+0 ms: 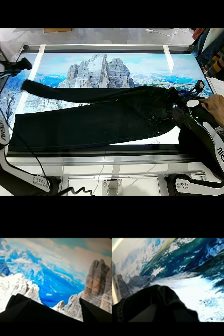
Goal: Fold the clothes and pants, and hang the long-sleeved shirts on hangers.
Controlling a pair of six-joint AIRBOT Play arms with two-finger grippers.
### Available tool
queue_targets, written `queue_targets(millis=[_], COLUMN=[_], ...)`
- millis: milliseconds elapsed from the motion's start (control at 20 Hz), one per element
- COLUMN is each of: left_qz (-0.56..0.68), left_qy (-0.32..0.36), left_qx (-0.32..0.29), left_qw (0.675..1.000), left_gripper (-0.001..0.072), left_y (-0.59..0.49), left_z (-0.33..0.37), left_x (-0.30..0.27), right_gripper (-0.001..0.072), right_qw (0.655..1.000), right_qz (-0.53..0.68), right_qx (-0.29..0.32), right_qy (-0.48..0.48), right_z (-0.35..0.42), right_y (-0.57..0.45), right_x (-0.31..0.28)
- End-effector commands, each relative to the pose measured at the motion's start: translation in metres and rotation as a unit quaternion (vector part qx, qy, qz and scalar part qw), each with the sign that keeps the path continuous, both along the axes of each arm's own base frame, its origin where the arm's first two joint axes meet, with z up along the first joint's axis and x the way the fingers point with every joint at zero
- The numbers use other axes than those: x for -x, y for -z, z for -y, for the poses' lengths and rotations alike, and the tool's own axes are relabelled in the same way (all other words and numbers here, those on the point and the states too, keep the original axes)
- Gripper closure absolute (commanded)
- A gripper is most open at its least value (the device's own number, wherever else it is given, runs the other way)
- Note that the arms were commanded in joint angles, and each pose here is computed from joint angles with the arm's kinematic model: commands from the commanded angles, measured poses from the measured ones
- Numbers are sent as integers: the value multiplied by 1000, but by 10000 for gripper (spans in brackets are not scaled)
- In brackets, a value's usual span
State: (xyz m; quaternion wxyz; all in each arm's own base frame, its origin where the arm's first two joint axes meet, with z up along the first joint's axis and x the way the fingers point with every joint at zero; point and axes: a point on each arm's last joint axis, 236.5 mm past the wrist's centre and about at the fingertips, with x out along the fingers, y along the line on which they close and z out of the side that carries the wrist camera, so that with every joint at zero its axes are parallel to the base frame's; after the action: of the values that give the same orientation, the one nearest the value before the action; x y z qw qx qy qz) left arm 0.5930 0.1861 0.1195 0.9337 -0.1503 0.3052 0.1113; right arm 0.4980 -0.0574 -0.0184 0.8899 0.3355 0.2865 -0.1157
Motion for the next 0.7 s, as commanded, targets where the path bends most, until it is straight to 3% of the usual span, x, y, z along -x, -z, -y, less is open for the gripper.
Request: queue_targets(millis=[0,100,250,450,650], left_qz=[-72,-142,-242,-299,-247], left_qy=[-42,-63,-104,-86,-58], left_qx=[36,19,-11,64,188], left_qw=[996,988,965,948,949], left_gripper=[6,93,100,101,101], left_y=[-5,-4,0,48,114], left_z=[-29,-48,-73,-50,3], left_x=[60,107,174,197,165], right_gripper=[275,233,233,231,231], right_qw=[997,995,994,993,992], right_qz=[-17,-24,-34,-56,-65], right_qx=[57,75,78,64,58], right_qy=[-42,-58,-69,-87,-95], right_z=[0,0,-3,-13,-17], right_y=[6,9,12,21,24], right_x=[4,6,10,17,21])
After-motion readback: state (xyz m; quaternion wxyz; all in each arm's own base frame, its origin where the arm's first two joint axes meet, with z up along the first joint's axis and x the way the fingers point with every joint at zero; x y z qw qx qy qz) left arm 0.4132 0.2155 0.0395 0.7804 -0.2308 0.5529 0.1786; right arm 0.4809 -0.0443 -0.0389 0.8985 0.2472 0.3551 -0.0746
